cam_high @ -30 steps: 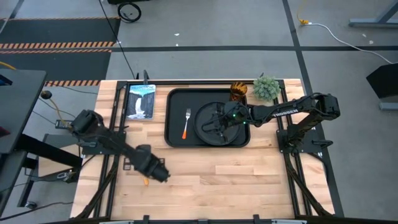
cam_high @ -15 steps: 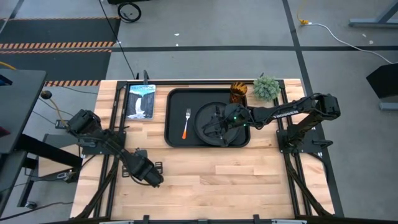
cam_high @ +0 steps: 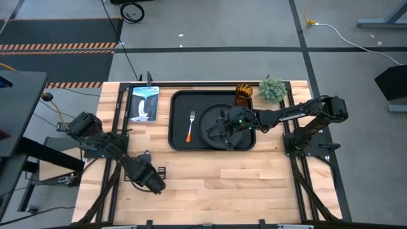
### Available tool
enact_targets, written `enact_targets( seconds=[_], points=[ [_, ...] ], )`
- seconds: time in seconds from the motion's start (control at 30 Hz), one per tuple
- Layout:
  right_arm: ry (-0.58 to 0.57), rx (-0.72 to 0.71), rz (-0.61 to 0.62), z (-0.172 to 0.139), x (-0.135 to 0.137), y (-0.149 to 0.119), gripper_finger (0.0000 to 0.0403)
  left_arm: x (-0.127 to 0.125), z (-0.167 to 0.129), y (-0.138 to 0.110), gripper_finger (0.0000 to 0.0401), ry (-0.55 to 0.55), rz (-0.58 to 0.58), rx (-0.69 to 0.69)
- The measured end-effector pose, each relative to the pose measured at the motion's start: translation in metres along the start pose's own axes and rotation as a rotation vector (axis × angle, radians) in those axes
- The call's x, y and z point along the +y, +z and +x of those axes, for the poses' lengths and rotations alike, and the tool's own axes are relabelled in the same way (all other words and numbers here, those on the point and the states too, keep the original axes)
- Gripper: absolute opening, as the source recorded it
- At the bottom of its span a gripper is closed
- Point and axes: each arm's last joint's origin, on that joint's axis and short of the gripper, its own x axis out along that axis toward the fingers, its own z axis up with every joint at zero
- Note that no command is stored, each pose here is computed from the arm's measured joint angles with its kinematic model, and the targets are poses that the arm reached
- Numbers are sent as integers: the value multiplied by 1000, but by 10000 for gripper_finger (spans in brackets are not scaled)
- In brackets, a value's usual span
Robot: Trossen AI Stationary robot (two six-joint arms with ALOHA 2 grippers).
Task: Pick and place plate/cup/fork/spoon on tray
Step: Put the yellow spoon on the black serving tray to the left of the orange fork
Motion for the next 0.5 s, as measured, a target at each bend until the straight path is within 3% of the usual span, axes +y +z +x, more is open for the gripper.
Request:
enact_targets(
  seconds=[0.5],
  points=[
    [4, -5, -3, 0, 1, 1, 137, -4, -15, 3, 29, -15, 7, -108]
  ],
)
